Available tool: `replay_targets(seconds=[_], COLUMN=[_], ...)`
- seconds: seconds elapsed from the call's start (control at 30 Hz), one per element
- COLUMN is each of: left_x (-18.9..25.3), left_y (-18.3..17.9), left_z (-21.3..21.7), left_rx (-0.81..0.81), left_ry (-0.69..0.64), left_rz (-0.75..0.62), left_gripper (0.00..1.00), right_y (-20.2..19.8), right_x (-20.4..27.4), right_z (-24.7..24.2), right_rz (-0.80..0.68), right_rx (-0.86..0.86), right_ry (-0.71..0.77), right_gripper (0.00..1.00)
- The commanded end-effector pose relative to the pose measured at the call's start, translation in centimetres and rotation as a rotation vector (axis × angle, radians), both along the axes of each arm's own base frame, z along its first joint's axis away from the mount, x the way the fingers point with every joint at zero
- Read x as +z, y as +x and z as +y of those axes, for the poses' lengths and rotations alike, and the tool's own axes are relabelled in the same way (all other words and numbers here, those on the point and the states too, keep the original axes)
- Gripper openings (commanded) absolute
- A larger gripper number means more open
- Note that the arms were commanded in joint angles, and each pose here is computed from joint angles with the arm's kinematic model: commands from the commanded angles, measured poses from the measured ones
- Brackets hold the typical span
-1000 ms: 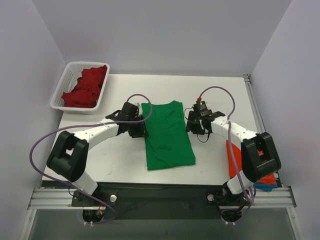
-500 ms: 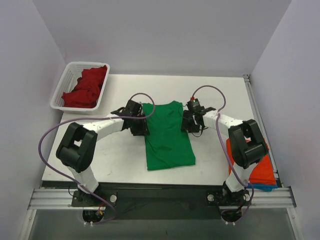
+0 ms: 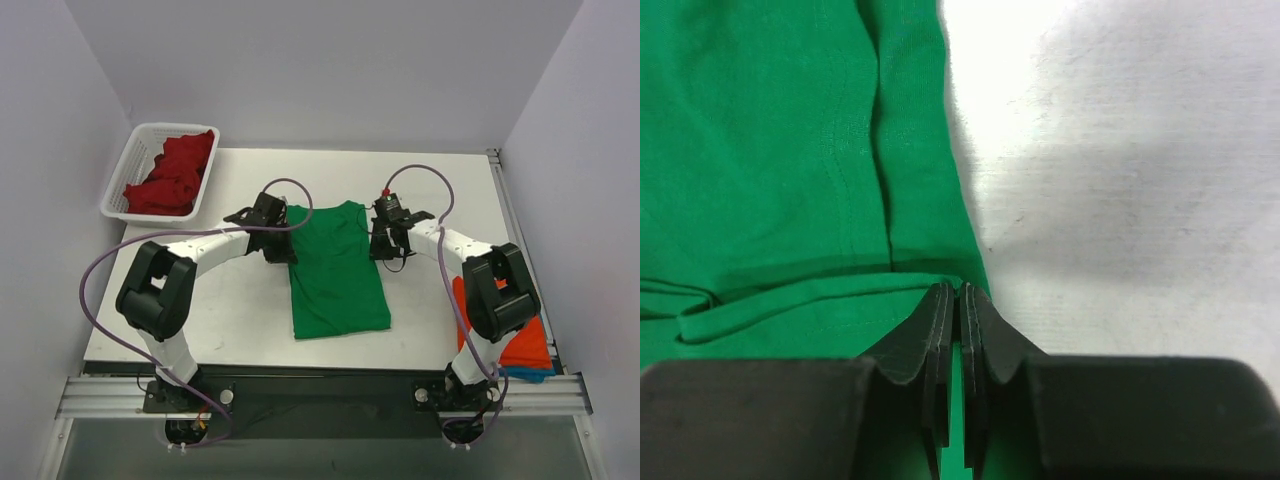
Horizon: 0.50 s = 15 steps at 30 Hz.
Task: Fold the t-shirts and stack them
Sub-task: Fold the folded rectangular tshirt in 1/3 of the way
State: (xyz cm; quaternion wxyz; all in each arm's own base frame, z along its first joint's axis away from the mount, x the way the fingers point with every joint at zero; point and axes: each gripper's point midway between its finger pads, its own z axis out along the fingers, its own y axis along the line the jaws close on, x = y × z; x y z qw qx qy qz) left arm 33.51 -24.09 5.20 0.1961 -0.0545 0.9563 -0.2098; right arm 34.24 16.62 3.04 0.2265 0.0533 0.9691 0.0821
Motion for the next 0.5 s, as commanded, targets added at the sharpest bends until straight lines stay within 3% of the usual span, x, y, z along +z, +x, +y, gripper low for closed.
replay_targets(seconds=[0.0,0.47], left_x=[3.1,2.1], left_y=[1.2,2.9], left_z=[0.0,1.8], left_rx=[-0.003,0.061], left_ry=[-0.016,-0.010], left_rz=[-0.072,-0.042], left_gripper=[0.00,0.00], right_y=[1.1,3.8], right_x=[3.9,3.0], right_z=[-1.0,-2.4], right_rz=[-0.092,-0.081], right_rx=[-0.020,-0.046], right_ry=[-0.037,-0.054], right_gripper=[0.00,0.00])
